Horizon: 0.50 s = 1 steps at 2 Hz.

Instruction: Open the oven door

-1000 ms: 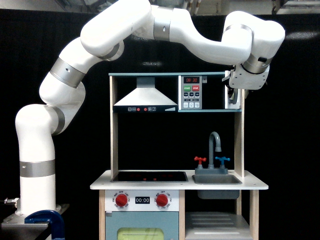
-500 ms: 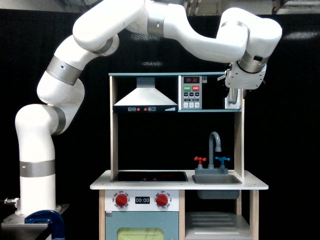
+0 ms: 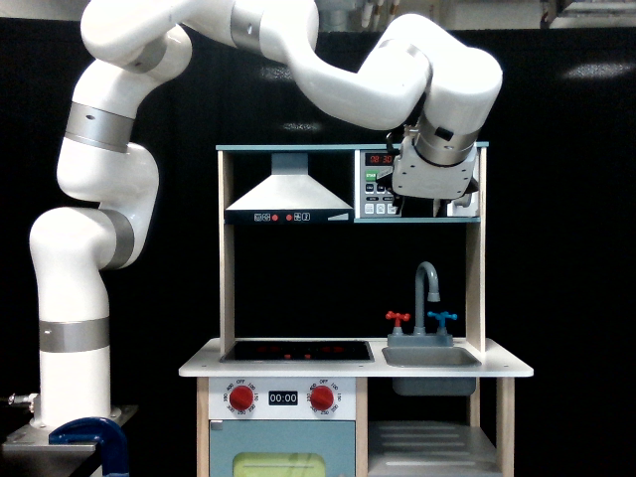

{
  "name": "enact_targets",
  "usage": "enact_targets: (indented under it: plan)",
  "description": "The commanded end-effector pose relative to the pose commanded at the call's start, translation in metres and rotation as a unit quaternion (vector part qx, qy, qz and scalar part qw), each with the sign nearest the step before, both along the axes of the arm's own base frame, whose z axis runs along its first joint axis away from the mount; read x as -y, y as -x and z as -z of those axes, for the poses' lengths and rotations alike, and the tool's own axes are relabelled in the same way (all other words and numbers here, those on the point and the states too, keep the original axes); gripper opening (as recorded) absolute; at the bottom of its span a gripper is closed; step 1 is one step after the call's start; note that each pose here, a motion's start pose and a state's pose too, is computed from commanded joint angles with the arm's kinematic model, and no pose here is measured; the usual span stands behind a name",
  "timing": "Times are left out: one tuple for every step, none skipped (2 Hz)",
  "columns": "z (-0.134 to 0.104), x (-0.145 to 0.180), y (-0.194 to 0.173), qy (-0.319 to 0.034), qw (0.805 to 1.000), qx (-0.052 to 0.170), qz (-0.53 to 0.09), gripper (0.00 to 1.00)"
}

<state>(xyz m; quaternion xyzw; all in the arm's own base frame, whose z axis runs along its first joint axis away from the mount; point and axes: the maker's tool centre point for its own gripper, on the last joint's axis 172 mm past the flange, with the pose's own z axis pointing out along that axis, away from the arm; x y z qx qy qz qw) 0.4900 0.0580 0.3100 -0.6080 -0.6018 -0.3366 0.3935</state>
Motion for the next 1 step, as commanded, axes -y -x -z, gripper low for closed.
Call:
enact_targets:
  plan:
    - [0.0210, 0.0320, 0.0210, 0.000, 1.000, 0.000, 0.000, 1.00]
